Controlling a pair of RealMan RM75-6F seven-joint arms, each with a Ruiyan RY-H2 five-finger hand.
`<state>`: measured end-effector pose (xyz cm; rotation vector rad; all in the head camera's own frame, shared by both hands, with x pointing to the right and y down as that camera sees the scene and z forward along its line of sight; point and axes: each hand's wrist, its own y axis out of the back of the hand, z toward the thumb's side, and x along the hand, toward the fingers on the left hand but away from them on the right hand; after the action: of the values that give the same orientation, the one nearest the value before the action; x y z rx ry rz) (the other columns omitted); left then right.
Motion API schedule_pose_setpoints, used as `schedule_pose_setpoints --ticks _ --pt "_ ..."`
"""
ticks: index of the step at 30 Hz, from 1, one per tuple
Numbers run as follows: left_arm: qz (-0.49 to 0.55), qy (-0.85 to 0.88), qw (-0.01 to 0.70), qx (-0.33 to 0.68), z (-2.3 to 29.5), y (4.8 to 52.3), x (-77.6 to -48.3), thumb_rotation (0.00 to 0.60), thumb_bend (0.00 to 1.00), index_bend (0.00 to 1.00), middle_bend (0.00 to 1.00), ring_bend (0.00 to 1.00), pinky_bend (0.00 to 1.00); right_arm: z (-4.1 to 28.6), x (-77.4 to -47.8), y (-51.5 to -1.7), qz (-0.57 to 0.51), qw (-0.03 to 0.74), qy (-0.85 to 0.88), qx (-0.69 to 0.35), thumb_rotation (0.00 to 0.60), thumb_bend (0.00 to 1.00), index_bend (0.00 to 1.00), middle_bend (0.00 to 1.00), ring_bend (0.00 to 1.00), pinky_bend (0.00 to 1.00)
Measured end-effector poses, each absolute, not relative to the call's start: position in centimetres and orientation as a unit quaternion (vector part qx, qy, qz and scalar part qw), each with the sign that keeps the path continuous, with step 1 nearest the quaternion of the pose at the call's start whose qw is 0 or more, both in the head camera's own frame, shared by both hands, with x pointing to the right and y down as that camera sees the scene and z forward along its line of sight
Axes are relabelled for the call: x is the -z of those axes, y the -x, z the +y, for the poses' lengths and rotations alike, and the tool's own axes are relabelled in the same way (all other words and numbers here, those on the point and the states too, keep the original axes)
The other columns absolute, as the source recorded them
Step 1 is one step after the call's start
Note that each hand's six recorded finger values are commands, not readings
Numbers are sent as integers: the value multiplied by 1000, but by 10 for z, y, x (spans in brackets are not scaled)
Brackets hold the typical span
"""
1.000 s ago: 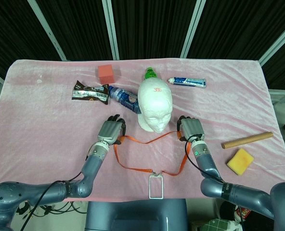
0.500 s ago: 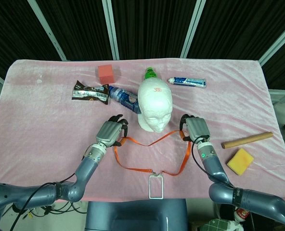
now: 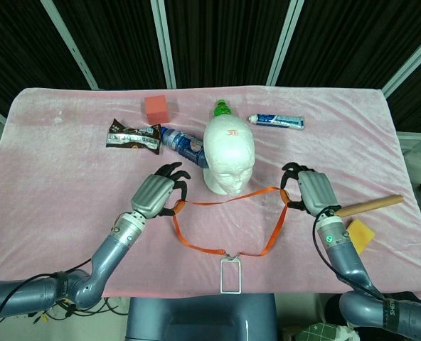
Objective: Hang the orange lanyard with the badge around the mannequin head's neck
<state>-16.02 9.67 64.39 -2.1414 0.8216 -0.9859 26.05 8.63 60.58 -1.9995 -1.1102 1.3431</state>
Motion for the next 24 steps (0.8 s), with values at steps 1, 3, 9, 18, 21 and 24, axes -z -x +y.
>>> schedule_pose_setpoints --ticks 1,3,9,18,21,24 --pt "318 813 321 366 95 160 -640 600 433 615 269 63 118 84 -599 -260 -411 245 732 -484 600 513 796 277 308 339" --pt "333 815 324 347 92 158 -632 600 432 615 270 63 118 81 -589 -260 -418 250 733 -474 600 513 796 277 308 338" --pt "369 815 322 310 77 156 -608 600 429 617 274 63 118 64 -558 -259 -441 265 730 -449 600 515 798 279 314 338" --pt "400 797 347 291 47 144 -583 600 429 620 277 63 118 31 -532 -251 -460 281 724 -431 600 520 802 283 321 339" --pt "407 792 350 292 38 138 -578 600 429 621 277 63 118 18 -527 -246 -460 278 724 -432 600 519 802 284 323 338" --pt "418 785 351 294 27 134 -574 600 429 622 278 63 118 5 -525 -239 -462 269 727 -432 600 519 802 284 323 338"
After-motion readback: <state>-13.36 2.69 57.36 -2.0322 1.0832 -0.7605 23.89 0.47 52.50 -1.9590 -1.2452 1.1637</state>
